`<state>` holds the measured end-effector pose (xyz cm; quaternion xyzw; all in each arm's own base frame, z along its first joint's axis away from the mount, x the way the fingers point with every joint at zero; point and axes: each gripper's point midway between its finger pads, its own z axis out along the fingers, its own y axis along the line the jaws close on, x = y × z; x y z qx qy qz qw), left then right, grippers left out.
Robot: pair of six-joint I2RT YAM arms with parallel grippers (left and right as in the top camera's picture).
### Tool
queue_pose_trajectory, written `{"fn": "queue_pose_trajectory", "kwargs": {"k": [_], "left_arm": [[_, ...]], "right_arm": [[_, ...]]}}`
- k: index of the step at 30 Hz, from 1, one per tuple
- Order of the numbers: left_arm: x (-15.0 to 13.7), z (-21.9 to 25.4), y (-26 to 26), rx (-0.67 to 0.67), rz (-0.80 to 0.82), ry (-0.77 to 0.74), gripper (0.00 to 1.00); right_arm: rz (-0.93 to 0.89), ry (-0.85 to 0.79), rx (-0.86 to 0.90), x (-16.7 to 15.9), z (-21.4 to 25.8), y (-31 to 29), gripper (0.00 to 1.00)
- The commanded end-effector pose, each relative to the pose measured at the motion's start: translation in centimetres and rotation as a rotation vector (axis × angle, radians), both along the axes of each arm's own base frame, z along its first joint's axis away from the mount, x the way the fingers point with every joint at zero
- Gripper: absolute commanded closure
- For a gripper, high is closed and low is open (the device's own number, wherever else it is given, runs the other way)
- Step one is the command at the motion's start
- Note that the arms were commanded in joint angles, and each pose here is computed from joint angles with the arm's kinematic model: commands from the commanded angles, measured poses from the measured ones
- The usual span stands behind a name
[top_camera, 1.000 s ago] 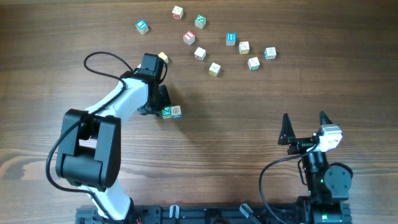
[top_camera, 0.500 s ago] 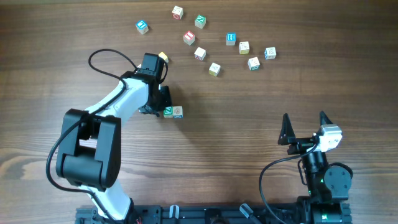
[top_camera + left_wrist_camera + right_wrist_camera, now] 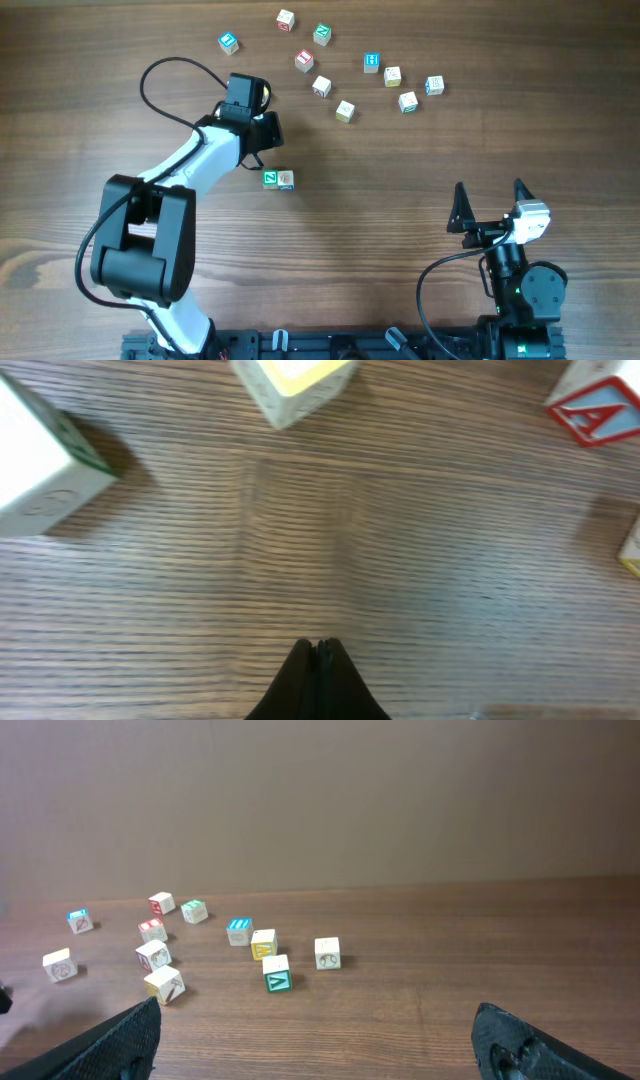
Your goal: Form a horizontal line
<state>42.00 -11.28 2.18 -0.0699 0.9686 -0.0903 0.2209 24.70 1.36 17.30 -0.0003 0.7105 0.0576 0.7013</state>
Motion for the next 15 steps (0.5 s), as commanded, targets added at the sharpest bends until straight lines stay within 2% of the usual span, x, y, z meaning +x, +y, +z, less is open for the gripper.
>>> {"fn": "queue_pose_trajectory", "kwargs": {"k": [1, 8, 15], "left_arm": [[-2.2, -1.1, -1.6, -0.002, -0.062, 0.084, 0.96], [-4.4, -1.8, -1.6, 0.023, -0.078, 0.168, 0.96], [-4.4, -1.9, -0.9, 0.064, -0.061, 0.167, 0.96]], "right_arm": [[0.017, -0.013, -0.010, -0.1, 0.3, 0.3, 0.00], [0.017, -0.013, -0.010, -0.1, 0.3, 0.3, 0.00], [0.017, -0.013, -0.010, -0.1, 0.3, 0.3, 0.00]]}}
